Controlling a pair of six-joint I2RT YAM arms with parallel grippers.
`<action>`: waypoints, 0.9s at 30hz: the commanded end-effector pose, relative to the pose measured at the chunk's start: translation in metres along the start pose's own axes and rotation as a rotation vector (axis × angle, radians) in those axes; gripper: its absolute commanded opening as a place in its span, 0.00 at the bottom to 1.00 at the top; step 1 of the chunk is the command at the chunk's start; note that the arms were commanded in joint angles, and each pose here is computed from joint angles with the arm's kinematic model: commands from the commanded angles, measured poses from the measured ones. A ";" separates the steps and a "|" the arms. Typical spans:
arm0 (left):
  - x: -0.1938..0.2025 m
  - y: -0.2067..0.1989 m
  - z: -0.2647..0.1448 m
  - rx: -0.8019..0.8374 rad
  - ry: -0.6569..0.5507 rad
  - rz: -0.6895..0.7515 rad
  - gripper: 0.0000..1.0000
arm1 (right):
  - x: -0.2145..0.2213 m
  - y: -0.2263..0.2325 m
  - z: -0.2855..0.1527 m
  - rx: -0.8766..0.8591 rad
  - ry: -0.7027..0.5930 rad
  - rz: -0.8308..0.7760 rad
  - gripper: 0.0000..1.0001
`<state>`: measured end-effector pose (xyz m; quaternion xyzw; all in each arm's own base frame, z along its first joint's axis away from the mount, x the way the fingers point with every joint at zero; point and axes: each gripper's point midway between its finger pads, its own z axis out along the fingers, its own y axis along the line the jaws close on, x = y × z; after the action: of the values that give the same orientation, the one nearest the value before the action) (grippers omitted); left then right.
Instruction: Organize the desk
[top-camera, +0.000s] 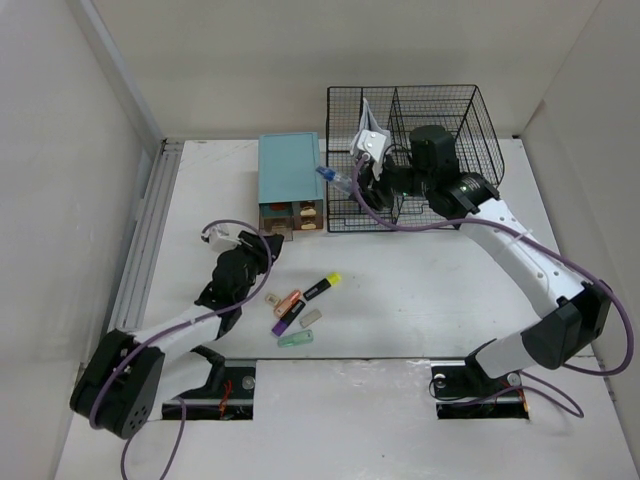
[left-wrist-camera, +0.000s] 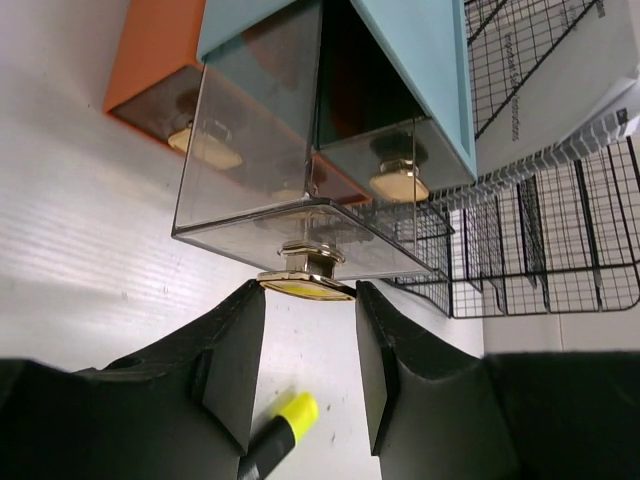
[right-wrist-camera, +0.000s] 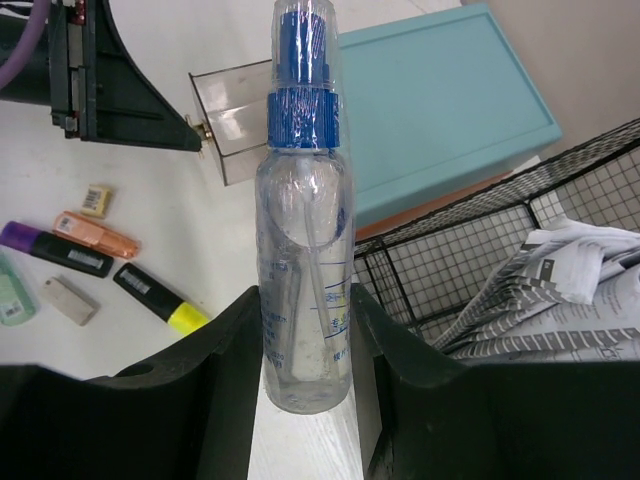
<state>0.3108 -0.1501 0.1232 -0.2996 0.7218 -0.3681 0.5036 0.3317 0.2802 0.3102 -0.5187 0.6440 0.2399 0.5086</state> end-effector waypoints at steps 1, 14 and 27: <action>-0.002 -0.014 -0.013 0.053 0.002 -0.016 0.19 | -0.017 -0.001 0.004 -0.028 -0.072 0.003 0.00; 0.001 -0.012 -0.028 0.020 0.034 0.005 0.83 | -0.025 0.031 0.030 -0.165 -0.060 0.122 0.00; -0.042 -0.061 -0.079 0.125 -0.028 0.040 0.81 | -0.046 0.079 0.067 -0.413 -0.029 0.453 0.00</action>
<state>0.2594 -0.1414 0.1685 -0.2684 0.7207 -0.3939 0.5034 0.3037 0.3628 0.2823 -0.4701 0.6870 0.4172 0.3647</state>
